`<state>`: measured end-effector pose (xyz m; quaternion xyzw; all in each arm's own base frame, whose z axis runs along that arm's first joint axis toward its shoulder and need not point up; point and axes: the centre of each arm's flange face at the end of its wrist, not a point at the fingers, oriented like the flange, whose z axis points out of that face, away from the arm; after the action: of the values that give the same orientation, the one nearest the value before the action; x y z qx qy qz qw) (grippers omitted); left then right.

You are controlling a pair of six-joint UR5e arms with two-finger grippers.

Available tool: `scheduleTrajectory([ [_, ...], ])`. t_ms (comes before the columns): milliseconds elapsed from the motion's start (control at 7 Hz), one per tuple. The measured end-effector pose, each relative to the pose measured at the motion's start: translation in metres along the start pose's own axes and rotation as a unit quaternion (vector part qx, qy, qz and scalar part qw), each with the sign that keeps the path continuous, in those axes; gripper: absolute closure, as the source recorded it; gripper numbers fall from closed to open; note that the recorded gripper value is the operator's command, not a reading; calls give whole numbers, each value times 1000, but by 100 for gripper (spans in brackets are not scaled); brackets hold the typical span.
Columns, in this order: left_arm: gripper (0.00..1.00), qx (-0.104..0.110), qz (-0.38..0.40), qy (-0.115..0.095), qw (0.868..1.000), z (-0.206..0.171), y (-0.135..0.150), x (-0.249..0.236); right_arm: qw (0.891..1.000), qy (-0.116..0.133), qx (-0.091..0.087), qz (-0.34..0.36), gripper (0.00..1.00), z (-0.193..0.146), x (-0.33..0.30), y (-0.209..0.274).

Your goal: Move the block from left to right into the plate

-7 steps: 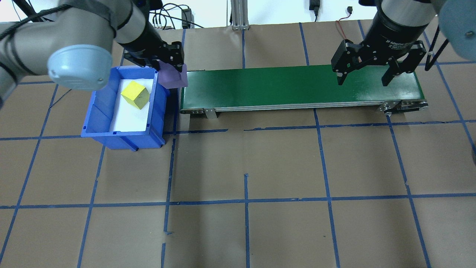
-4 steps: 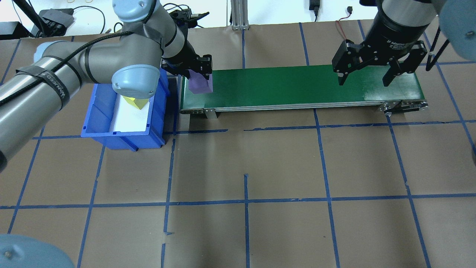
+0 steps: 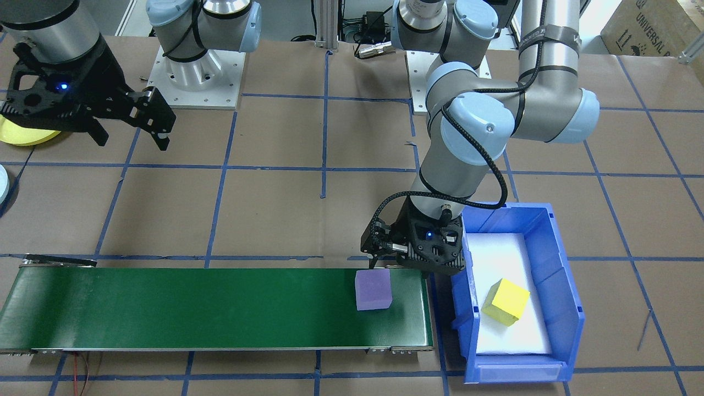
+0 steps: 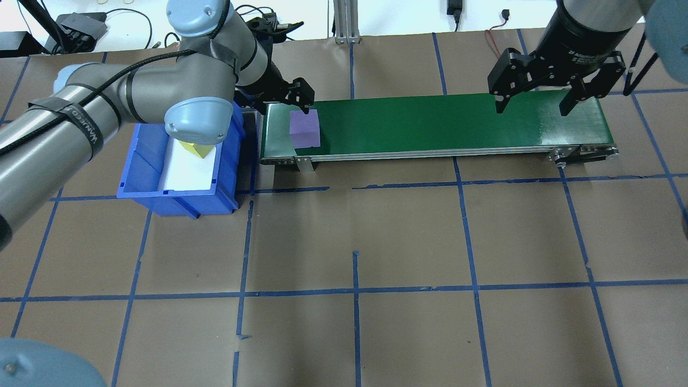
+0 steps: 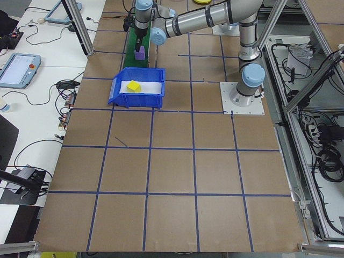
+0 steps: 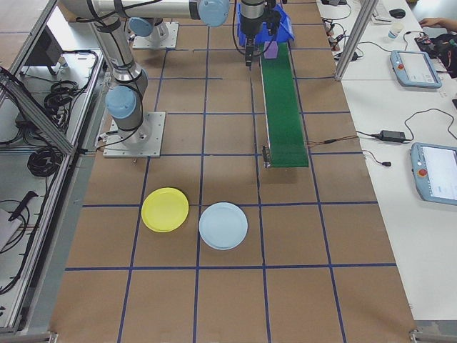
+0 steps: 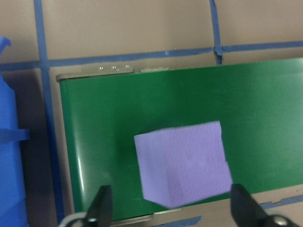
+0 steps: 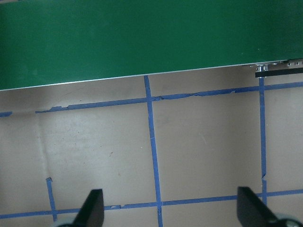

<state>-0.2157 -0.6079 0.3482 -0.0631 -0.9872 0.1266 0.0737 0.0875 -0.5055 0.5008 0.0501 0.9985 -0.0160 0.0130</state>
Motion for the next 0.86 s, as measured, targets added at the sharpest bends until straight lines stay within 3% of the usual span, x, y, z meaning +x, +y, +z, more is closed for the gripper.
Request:
scheduleTrajectory([
  [286,0,9,20,-18,1000,-29,-5,-46,1000,-3,1,23,0,-2,39,-9],
  [571,0,-8,50,-32,998,-43,-5,-137,999,-31,-5,23,0,4,93,-20],
  [857,0,-30,67,-32,997,-22,-3,-180,998,-67,8,-12,0,15,160,-34],
])
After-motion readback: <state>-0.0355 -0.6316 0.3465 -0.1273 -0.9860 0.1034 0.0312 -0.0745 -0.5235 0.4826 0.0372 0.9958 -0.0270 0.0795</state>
